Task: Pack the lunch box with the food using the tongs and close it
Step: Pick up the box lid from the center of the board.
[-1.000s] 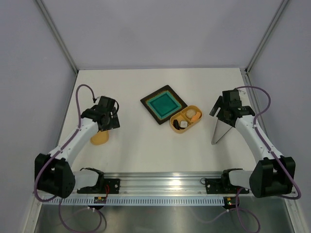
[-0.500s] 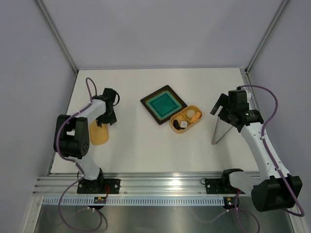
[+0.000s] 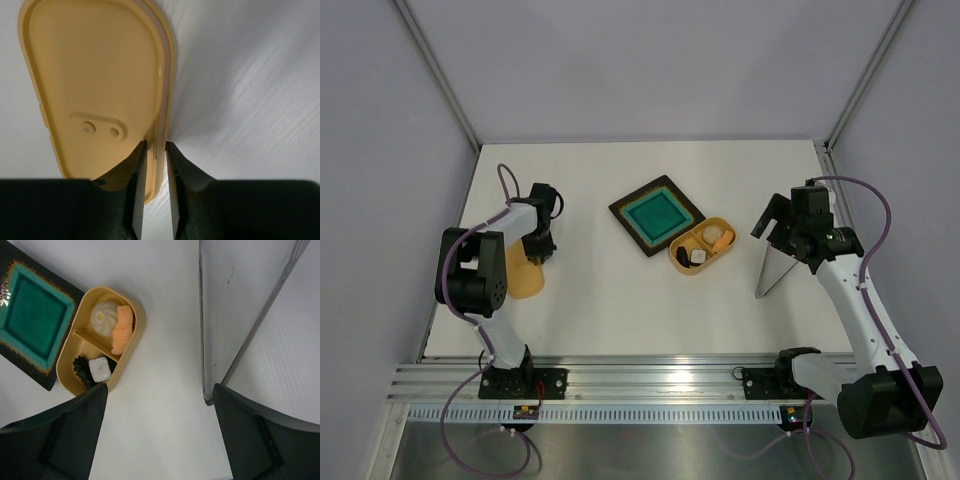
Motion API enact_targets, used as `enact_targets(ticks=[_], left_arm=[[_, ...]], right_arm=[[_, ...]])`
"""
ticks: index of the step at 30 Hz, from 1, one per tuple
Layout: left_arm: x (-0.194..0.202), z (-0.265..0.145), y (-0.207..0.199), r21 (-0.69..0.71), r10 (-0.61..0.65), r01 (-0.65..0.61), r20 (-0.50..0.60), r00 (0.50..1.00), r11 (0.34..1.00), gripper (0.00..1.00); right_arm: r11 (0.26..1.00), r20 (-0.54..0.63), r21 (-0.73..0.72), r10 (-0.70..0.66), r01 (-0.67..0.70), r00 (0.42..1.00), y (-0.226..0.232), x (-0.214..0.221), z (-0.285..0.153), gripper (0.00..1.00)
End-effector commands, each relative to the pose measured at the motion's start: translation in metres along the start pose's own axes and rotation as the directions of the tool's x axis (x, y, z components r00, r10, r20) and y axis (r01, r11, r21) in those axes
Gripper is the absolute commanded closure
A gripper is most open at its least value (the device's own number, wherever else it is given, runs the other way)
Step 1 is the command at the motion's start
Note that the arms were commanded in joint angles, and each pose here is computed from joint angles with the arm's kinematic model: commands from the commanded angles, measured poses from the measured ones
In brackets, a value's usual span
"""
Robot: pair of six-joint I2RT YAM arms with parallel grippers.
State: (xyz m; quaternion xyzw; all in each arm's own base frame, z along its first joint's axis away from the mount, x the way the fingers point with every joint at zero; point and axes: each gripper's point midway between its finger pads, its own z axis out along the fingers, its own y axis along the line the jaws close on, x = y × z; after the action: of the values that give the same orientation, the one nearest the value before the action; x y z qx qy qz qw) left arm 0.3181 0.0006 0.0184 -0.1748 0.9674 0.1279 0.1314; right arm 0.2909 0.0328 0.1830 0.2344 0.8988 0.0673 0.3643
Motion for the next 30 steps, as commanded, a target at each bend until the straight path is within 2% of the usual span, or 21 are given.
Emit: enact_targets(ticks=[1,3,4,7,14,22,30], left_arm=[[-0.004,0.008,-0.016,0.064,-0.014,0.015,-0.014,1.000,0.998,0.82],[-0.004,0.007,-0.019,0.076,-0.012,0.013,-0.016,1.000,0.997,0.83],[-0.005,0.005,-0.019,0.080,-0.013,0.014,-0.012,1.000,0.997,0.90],[-0.010,-0.006,-0.021,0.114,-0.011,0.010,0.010,1.000,0.993,1.00],[-0.012,-0.051,-0.034,0.294,-0.031,0.004,0.087,0.996,0.956,1.00],[0.013,-0.080,-0.061,0.454,0.005,-0.045,0.089,0.996,0.890,1.00],[0.023,-0.115,-0.088,0.593,0.021,-0.077,0.102,0.995,0.801,1.00]], right_arm=[[0.999,0.029,-0.041,0.011,-0.010,1.000,0.007,-0.008,-0.011,0.06],[0.999,0.027,-0.046,0.013,-0.011,1.000,0.007,-0.007,-0.011,0.06],[0.999,0.029,-0.049,0.014,-0.013,0.999,0.008,-0.007,-0.012,0.06],[0.999,0.027,-0.052,0.016,-0.014,1.000,0.007,-0.006,-0.014,0.06],[0.998,0.024,-0.055,0.014,-0.013,1.000,0.008,-0.005,-0.015,0.06],[0.996,0.005,-0.085,0.017,-0.017,1.000,0.016,-0.006,-0.015,0.06],[0.971,-0.060,-0.230,0.044,-0.057,0.997,0.055,0.006,-0.016,0.07]])
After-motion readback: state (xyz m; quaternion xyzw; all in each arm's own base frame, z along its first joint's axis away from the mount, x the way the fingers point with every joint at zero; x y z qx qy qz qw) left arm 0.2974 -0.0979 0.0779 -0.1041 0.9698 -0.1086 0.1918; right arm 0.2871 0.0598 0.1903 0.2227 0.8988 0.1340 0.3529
